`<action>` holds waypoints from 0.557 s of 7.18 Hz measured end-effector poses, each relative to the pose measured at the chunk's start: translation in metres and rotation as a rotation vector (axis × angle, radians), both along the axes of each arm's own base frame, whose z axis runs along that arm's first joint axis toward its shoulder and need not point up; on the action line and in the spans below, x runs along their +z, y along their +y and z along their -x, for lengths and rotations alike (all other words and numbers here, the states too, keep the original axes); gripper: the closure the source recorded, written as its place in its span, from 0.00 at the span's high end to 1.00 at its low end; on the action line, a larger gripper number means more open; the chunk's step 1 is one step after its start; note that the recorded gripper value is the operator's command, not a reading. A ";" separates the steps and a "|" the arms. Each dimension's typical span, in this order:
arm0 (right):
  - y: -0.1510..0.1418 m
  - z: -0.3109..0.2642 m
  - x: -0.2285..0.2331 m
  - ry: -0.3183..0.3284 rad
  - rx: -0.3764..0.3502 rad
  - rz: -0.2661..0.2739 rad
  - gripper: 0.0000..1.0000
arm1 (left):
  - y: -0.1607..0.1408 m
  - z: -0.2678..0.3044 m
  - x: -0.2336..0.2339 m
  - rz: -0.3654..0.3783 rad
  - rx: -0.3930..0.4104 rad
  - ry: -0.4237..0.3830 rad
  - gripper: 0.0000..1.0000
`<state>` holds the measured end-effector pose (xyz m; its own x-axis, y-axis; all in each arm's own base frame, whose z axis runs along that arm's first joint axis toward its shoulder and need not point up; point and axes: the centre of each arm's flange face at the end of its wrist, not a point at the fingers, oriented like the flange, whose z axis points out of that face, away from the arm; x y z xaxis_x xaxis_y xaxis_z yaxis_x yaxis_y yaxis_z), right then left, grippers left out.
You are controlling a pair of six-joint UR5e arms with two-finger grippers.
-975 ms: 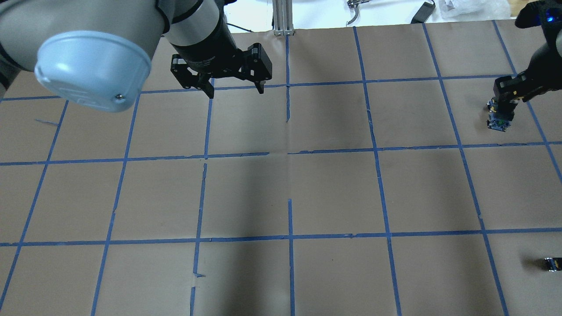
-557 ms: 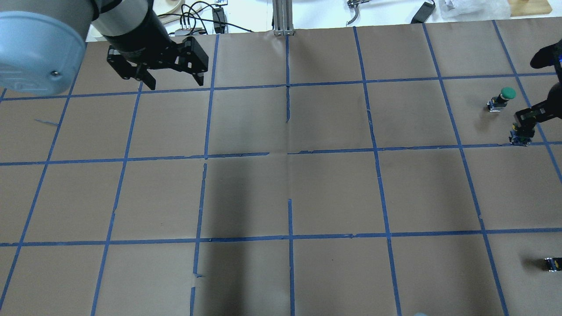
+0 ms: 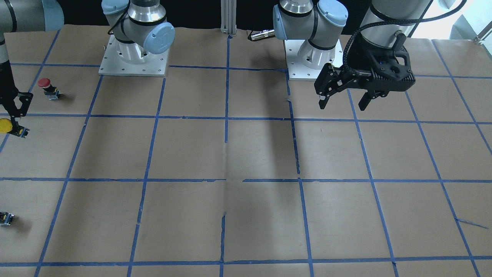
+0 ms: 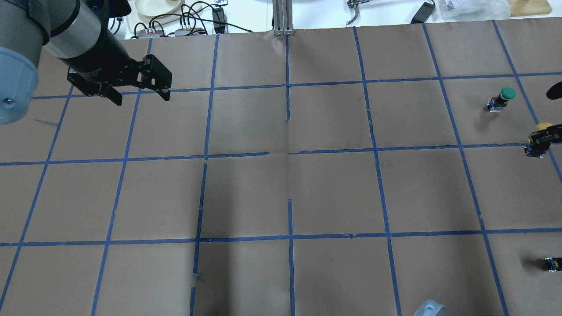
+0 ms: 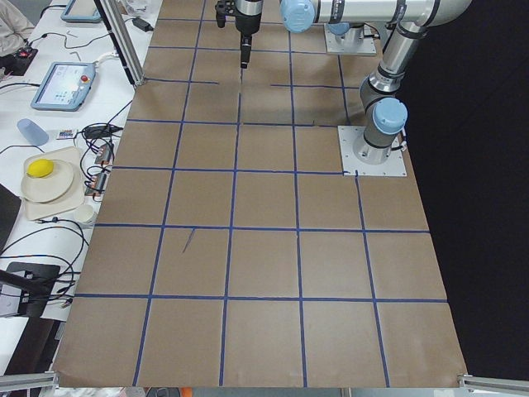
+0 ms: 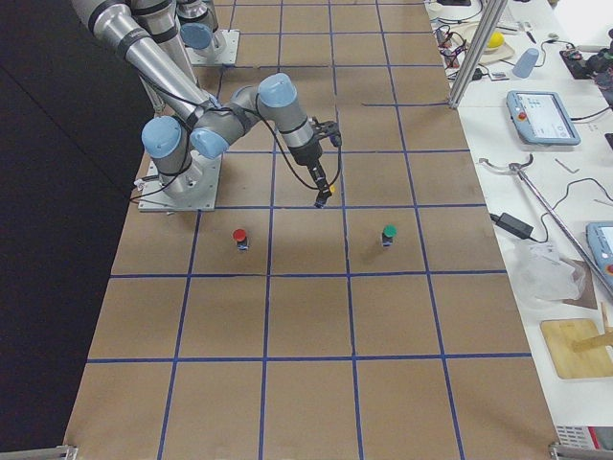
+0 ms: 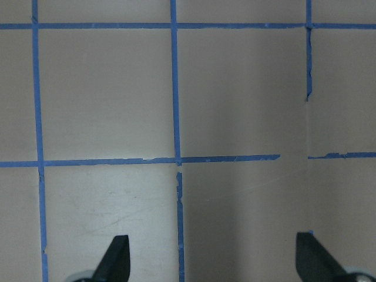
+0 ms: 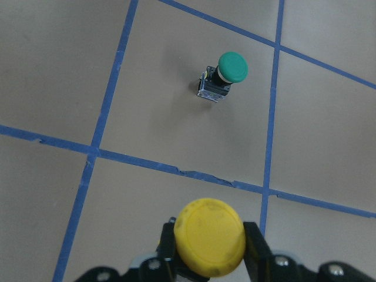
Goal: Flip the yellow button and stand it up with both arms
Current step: 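Lower the button upright onto the table with the right gripper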
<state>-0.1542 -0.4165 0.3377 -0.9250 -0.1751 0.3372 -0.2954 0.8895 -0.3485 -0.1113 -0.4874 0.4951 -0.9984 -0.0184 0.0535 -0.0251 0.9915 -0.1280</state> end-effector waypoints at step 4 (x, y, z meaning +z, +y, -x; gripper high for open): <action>0.011 0.030 -0.056 -0.107 0.007 0.044 0.04 | 0.036 0.003 0.002 -0.056 0.015 -0.005 1.00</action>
